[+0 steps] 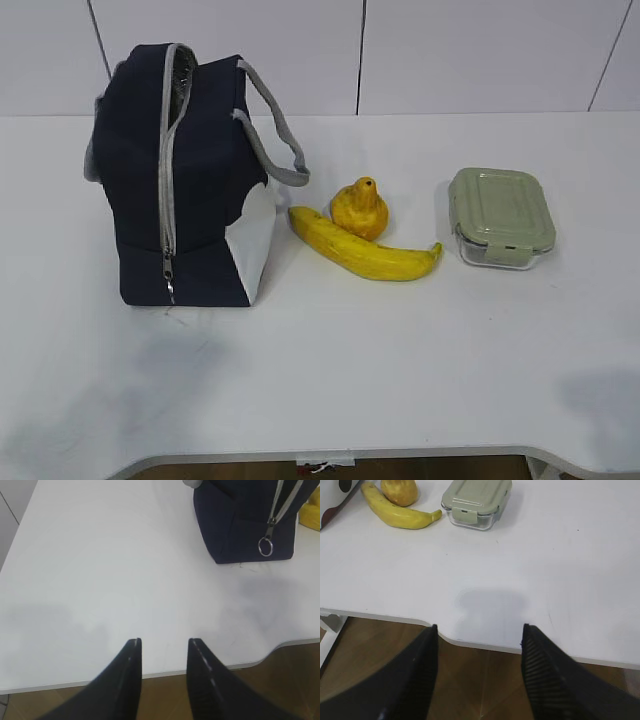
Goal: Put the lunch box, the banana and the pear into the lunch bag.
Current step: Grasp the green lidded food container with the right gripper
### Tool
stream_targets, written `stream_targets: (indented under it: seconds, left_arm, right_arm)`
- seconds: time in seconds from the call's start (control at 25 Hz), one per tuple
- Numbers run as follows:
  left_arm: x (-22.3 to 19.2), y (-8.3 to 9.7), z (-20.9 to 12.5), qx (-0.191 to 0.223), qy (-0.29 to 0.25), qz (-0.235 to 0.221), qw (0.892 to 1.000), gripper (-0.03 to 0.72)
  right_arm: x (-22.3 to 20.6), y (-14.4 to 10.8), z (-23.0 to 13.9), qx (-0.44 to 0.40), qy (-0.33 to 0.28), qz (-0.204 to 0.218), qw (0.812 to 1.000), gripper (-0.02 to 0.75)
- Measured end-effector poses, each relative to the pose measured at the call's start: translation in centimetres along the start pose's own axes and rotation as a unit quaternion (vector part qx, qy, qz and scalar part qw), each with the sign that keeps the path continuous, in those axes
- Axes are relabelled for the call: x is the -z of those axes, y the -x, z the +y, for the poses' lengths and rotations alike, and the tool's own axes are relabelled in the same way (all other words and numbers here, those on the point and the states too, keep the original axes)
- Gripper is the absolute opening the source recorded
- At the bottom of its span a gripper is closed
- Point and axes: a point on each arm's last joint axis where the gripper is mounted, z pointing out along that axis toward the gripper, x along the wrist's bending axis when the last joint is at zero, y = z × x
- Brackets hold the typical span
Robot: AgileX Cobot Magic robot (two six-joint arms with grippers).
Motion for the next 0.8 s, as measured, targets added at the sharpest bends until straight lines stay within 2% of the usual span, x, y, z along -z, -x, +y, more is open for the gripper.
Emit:
stream_targets:
  seconds: [0.6, 0.8]
  left_arm:
    - [0.0, 0.1, 0.0, 0.002, 0.000, -0.005, 1.000, 0.235]
    - [0.0, 0.1, 0.0, 0.002, 0.001, -0.004, 1.000, 0.235]
  right_arm:
    - [0.0, -0.1, 0.0, -0.001, 0.001, 0.003, 1.000, 0.435]
    - [-1.3, -0.2, 1.0, -0.012, -0.049, 0.015, 0.999, 0.435]
